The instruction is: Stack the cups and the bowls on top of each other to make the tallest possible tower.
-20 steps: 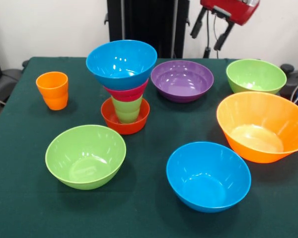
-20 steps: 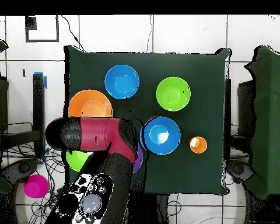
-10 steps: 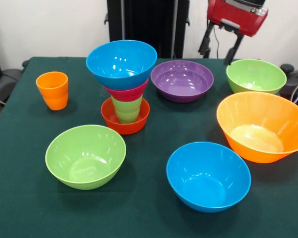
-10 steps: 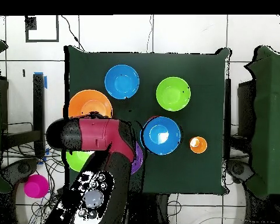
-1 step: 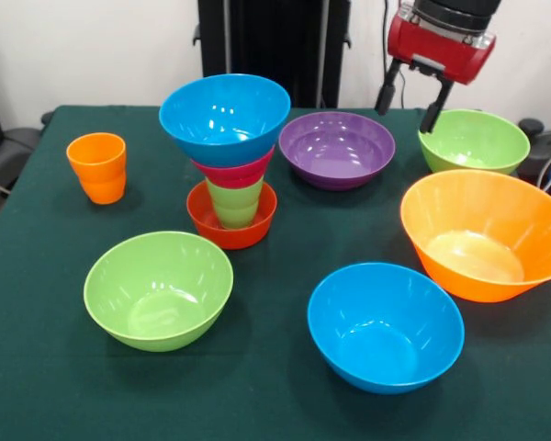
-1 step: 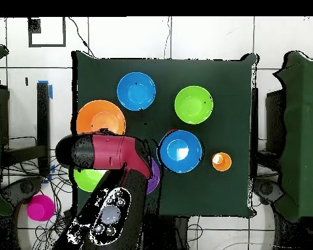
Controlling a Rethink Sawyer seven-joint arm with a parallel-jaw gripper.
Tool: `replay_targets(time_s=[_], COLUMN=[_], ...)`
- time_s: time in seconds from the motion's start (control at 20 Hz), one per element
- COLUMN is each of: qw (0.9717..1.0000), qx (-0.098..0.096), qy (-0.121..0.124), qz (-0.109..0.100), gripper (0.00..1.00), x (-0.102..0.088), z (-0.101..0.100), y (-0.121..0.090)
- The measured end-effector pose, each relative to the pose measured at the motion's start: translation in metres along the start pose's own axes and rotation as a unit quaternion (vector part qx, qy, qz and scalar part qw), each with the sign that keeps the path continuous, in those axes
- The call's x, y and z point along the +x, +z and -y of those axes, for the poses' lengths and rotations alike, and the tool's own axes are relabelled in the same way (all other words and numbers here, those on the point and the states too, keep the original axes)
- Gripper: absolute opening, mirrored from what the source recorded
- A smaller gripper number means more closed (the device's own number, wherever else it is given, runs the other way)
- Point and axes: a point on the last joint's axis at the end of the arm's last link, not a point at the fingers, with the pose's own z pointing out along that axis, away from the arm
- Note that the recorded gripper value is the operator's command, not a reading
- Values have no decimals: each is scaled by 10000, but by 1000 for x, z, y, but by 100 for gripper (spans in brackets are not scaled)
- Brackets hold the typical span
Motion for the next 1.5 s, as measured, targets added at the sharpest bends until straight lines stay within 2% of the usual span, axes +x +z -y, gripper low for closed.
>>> replay_targets(time_s=[0.35,0.7,1.1,1.5], qw=[9999,9994,9991,9988], qx=[27,-133,-171,-271], qy=[15,160,242,286], qz=[-119,-283,-288,-284], gripper=[100,100,100,100], x=[3,0,-8,-26], z=[2,8,20,34], y=[12,28,30,30])
